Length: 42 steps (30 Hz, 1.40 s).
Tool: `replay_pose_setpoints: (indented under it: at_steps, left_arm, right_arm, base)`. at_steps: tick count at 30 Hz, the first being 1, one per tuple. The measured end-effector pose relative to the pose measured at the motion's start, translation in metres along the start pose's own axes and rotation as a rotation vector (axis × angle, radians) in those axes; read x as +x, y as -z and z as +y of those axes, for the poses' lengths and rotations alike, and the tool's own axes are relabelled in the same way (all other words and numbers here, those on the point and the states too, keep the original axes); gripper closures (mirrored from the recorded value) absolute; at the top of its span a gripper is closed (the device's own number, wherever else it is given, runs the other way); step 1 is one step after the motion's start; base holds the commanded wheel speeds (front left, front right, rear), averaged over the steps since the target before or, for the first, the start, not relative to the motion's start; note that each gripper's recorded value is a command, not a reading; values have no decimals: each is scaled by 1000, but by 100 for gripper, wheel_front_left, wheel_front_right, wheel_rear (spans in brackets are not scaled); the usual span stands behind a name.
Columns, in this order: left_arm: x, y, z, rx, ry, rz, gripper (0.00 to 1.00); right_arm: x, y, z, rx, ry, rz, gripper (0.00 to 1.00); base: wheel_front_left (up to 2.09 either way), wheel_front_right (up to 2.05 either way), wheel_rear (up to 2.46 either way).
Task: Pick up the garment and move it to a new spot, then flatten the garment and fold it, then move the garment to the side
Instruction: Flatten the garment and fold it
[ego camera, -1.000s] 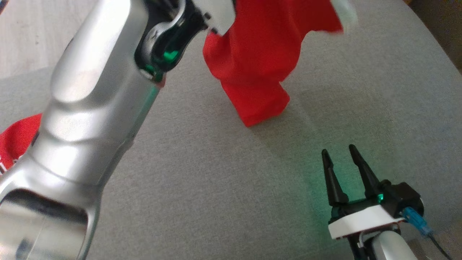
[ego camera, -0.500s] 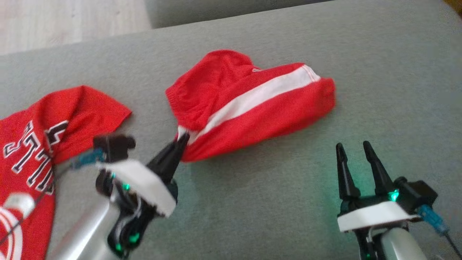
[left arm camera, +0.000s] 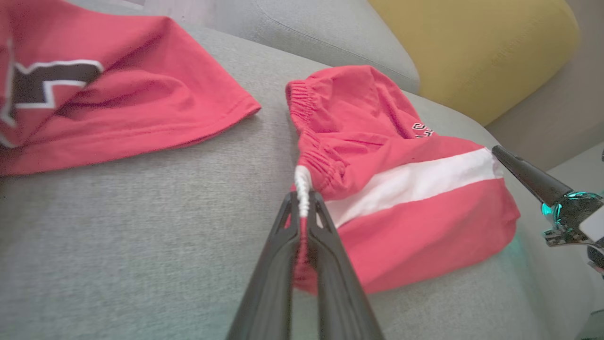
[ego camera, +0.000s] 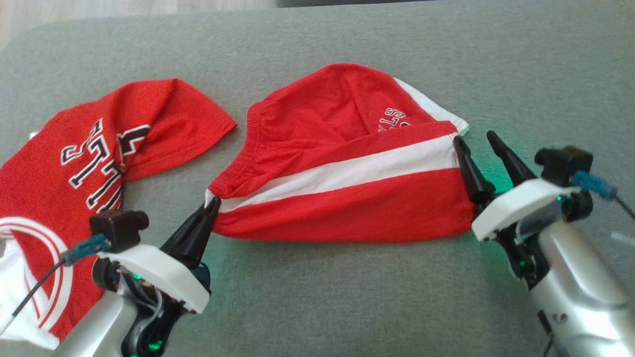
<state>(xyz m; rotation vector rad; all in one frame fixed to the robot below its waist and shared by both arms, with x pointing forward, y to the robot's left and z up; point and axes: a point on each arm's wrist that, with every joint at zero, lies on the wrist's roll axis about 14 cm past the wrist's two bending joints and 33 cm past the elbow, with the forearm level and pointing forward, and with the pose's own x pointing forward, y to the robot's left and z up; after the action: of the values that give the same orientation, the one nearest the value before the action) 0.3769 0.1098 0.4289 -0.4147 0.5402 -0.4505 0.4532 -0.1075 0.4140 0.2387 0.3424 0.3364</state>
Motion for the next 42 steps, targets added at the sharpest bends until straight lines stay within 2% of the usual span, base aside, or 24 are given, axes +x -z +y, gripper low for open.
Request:
replay_pose_setpoints:
  at_steps: [3,9,15,21,29,30,31,32,36,42]
  left_arm:
    - [-3,0,11,-6,-31,-9,100]
    - [-6,-6,19,-6,-49,-31,100]
    - [-11,-7,21,-2,-60,-40,100]
    - [-15,-13,17,9,-54,-60,100]
    - [-18,-16,11,21,-43,-74,100]
    - [-18,-16,10,22,-43,-75,100]
    - [-19,-16,10,22,-44,-76,100]
    - [-19,-16,10,22,-46,-76,100]
    - [-21,-15,9,12,-45,-76,100]
    - [-21,-17,7,15,-38,-85,100]
  right_arm:
    - [12,6,7,-20,-50,74,0]
    - [13,28,35,31,-145,173,0]
    - [9,17,34,28,-157,131,0]
    - [-11,36,47,47,-185,179,0]
    - [-15,26,48,33,-187,151,0]
    - [-16,25,48,32,-187,149,31]
    - [-16,24,48,32,-188,147,52]
    - [-17,24,49,33,-189,145,58]
    - [-20,26,50,46,-190,152,100]
    - [-22,25,52,46,-199,149,100]
  base:
    - [0,0,0]
    - [0,0,0]
    - [0,0,0]
    - [0,0,0]
    - [0,0,0]
    - [0,0,0]
    - [0,0,0]
    - [0,0,0]
    - [0,0,0]
    - [0,0,0]
